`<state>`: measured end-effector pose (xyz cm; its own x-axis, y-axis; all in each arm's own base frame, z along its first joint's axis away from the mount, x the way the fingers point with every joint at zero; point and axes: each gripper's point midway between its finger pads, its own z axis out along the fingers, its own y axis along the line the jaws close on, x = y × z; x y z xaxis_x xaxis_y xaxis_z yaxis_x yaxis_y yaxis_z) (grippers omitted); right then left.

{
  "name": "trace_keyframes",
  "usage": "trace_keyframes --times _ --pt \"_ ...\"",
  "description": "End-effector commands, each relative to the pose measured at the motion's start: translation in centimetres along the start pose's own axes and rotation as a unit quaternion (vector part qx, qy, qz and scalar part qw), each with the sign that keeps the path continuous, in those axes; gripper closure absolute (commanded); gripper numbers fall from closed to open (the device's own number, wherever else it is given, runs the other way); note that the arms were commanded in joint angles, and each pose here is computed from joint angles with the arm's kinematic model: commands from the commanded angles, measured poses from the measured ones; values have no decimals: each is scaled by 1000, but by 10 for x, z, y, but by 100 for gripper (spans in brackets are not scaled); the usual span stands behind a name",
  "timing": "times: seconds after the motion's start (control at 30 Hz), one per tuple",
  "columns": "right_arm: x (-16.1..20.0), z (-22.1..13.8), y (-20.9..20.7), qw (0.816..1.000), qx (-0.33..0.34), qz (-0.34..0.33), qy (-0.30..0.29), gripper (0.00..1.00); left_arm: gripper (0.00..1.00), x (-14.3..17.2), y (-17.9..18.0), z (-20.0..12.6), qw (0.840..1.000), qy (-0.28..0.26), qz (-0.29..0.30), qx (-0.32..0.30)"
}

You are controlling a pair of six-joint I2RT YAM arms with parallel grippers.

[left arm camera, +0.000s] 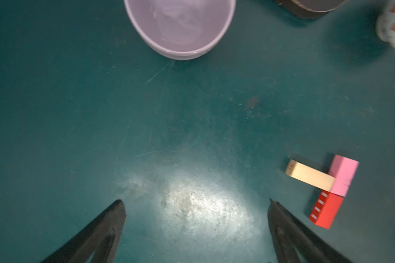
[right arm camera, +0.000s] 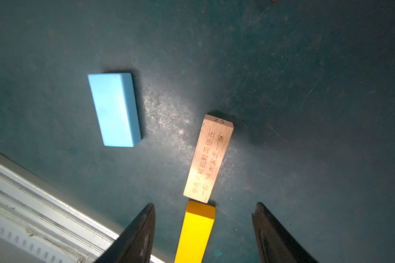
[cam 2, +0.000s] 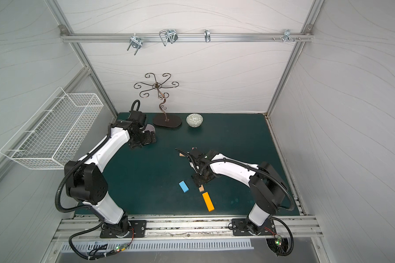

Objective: Assemble the letter t with building blocks
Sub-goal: Pick up the building block from the center of the board.

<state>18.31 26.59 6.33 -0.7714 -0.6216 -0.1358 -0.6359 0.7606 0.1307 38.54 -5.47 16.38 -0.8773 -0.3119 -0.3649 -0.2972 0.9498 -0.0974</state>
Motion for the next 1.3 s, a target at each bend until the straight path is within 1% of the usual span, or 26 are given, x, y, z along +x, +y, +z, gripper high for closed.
trace_keyframes --times 0.0,0.2,0.37,0.43,0.53,0.6,0.77,0.87,0.97,1.07,1.13,1.2,1.27 --pt "6 16 1 1000 0 -3 19 32 1 -4 1 -10 1000 -20 -20 9" --pt "8 34 -1 999 5 7 38 34 1 1 -1 -7 999 -18 -20 20" --pt "5 40 -2 999 12 9 43 36 1 2 0 -3 1000 -15 -13 16" --pt "5 41 -3 999 15 10 45 40 1 4 1 -2 1000 -10 -11 13" --pt "6 44 -4 999 18 11 50 50 1 4 2 -1 1000 -13 -10 10" --pt "8 45 -7 998 25 14 51 52 1 3 2 -1 1000 -15 -10 11" --pt "8 46 -11 998 37 19 50 53 1 5 1 3 1000 -9 -9 11" --pt "6 47 -13 998 42 20 47 56 1 6 1 6 1000 -5 -8 10" --pt "7 50 -14 997 47 18 52 62 1 7 1 7 1000 -6 -7 11" --pt "3 47 -16 997 53 13 49 71 1 6 1 7 1000 -6 -5 12" --pt "-4 39 -19 998 58 0 38 77 1 6 1 8 1000 -7 -2 10" --pt "-14 28 -25 998 61 -22 26 78 1 6 2 10 1000 -5 0 8" --pt "-27 15 -37 997 62 -32 12 85 1 6 1 11 1000 -3 3 7"
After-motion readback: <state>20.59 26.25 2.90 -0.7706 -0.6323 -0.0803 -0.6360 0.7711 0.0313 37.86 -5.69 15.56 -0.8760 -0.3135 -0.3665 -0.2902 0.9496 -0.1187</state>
